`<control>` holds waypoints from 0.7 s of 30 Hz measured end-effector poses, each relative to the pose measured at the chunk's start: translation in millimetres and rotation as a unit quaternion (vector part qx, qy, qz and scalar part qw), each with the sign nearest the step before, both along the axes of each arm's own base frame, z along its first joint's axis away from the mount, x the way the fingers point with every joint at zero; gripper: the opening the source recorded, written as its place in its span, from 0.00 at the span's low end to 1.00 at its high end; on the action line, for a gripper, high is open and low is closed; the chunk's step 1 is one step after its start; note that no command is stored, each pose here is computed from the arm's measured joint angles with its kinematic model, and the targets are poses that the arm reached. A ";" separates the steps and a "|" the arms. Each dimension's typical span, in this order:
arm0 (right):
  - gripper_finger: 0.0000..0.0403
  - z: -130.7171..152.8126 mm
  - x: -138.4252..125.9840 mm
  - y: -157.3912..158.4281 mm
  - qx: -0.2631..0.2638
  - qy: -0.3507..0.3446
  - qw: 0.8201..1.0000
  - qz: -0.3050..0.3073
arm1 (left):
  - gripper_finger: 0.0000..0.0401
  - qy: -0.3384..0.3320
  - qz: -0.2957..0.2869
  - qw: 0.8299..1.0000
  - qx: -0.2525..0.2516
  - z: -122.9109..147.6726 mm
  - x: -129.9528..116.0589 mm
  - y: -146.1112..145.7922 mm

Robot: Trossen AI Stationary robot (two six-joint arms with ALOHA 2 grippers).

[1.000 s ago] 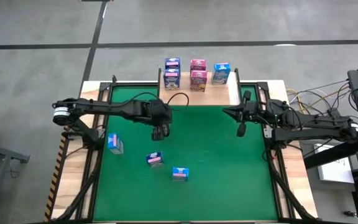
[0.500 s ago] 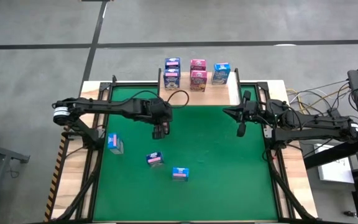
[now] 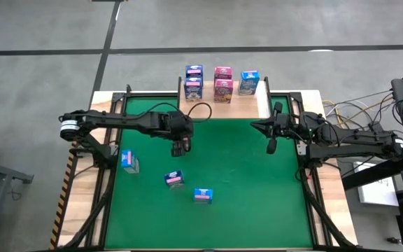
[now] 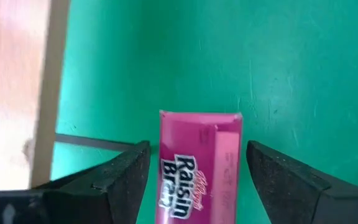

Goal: Stack cereal on shelf
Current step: Put the pink cereal on the shelf aligned with the other pink cereal boxes

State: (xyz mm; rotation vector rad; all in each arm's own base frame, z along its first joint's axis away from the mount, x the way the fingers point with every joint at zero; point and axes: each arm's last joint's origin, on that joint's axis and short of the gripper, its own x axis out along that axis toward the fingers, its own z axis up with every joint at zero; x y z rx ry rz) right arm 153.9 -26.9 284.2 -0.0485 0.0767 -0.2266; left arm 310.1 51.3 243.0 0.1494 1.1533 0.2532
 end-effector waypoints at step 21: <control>0.02 0.0 0.0 0.0 0.000 0.000 1.000 0.000 | 0.58 0.010 0.001 1.000 -0.003 -9.5 -3.2 -1.5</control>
